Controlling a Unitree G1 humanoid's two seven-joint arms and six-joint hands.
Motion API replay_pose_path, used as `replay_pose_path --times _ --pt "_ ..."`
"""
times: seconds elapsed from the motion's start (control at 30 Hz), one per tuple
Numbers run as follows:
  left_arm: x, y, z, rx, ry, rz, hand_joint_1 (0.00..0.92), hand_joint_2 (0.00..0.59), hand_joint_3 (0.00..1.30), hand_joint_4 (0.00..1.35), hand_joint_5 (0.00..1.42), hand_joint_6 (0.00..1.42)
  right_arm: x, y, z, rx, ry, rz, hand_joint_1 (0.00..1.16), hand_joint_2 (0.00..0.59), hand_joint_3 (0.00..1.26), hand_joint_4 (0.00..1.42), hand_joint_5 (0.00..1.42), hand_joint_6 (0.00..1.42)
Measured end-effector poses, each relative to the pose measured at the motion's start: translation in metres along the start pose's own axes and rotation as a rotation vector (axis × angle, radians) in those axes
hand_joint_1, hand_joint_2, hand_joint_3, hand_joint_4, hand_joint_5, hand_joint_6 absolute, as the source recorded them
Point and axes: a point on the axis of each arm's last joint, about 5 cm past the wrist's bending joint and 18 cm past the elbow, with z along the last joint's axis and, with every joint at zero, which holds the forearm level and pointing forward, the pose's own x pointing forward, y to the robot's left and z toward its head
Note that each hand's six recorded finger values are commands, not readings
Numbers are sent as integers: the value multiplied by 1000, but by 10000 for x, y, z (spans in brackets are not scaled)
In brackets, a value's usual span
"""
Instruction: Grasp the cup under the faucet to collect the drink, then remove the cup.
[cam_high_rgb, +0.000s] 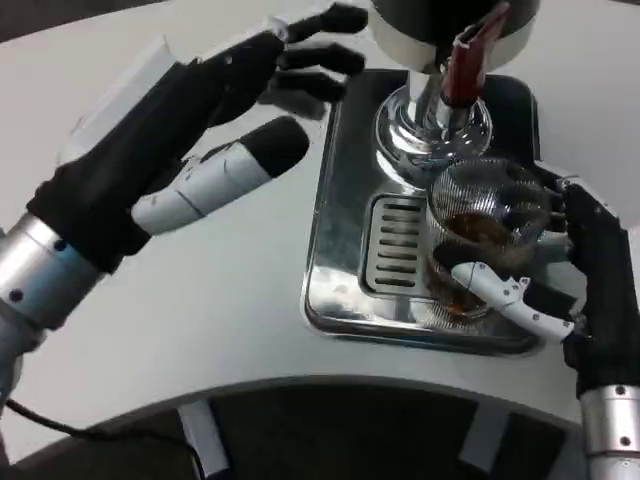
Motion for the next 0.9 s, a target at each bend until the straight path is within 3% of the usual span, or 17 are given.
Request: replay_pose_path --times 0.27,0.7,0.9 --pt "-230 -99 -97 -15 116 24 0 91 219 261 312 374 -78 -59 6 -5 2 27 795 236 631 671 772 810" --pt "-455 -294 -189 -28 248 23 0 97 220 244 283 342 -179 -113 16 3 15 22 808 233 668 723 842 890" --pt "-514 -413 -228 -26 299 -5 0 97 211 209 243 314 -225 -160 98 9 -20 17 813 227 679 752 878 930"
